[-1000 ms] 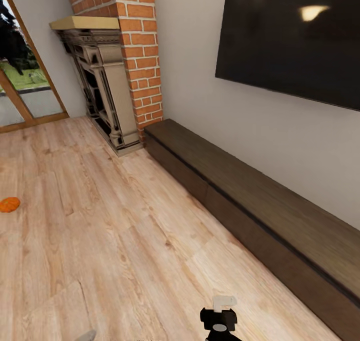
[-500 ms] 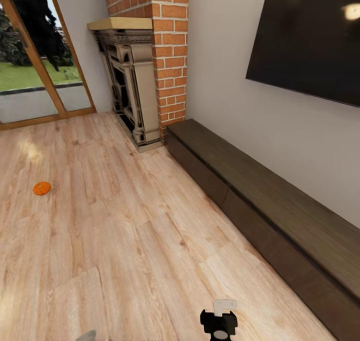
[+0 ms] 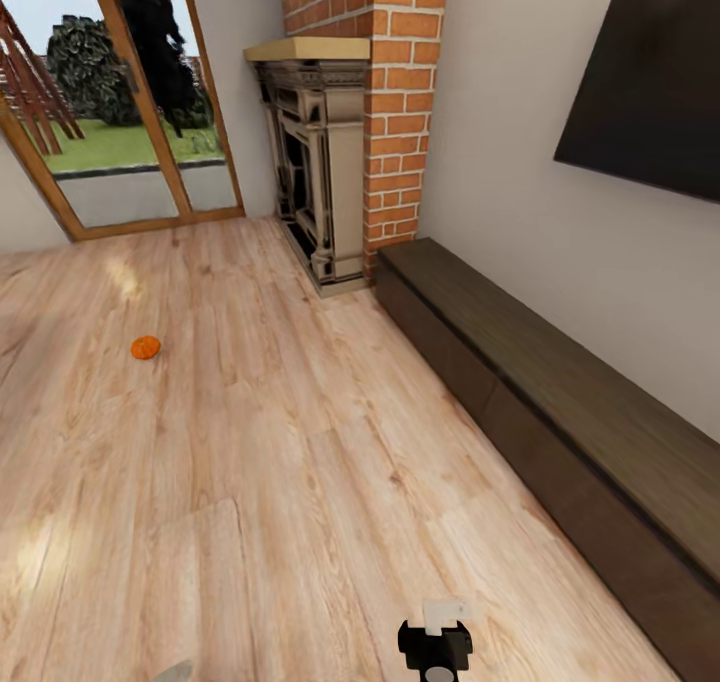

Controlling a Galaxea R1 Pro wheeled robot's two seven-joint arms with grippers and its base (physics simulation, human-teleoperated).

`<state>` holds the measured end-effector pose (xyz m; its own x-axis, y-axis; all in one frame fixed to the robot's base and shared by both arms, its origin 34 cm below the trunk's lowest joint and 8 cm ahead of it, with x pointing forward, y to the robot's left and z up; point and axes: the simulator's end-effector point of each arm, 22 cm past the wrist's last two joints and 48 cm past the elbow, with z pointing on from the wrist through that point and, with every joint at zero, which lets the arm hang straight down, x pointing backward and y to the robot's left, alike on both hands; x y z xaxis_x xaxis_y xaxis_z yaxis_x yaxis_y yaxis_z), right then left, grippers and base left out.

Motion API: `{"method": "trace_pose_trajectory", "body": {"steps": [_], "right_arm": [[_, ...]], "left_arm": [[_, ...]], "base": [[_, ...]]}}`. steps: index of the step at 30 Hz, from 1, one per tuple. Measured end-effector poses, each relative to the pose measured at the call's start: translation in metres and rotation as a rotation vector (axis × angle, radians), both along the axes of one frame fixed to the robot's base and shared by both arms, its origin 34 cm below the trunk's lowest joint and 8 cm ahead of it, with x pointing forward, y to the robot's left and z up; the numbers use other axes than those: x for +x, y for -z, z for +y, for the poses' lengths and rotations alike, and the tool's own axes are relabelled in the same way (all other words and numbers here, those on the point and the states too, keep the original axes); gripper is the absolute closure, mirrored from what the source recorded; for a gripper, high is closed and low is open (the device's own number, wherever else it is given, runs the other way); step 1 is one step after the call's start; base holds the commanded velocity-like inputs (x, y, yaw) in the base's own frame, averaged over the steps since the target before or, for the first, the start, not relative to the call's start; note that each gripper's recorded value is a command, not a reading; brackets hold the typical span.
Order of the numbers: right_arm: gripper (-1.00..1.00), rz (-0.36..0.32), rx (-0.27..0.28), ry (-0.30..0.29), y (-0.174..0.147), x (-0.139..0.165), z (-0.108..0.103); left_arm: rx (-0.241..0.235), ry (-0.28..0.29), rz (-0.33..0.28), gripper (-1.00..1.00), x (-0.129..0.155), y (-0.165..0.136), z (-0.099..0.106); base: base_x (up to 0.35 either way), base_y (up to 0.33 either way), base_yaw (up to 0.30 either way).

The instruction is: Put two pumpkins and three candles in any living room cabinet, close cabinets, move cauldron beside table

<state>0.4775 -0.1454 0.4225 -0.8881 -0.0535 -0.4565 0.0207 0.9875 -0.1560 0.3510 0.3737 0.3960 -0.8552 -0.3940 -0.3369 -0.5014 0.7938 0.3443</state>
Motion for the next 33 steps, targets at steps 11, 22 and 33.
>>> {"method": "trace_pose_trajectory", "body": {"steps": [11,22,33], "right_arm": [[-1.00,-0.012,0.000,-0.001,-0.004,0.004,0.000],[-1.00,-0.025,0.000,-0.001,-0.009,0.009,0.000],[-1.00,-0.039,0.001,0.000,-0.013,0.013,0.000]], "left_arm": [[-0.003,0.000,-0.010,-1.00,0.004,-0.002,-0.003],[-0.006,0.000,-0.025,-1.00,0.009,-0.005,-0.005],[-0.006,0.000,-0.038,-1.00,0.014,-0.008,-0.005]], "base": [[-0.007,0.000,0.237],[-0.005,0.000,0.234],[-0.041,0.000,0.234]]}}
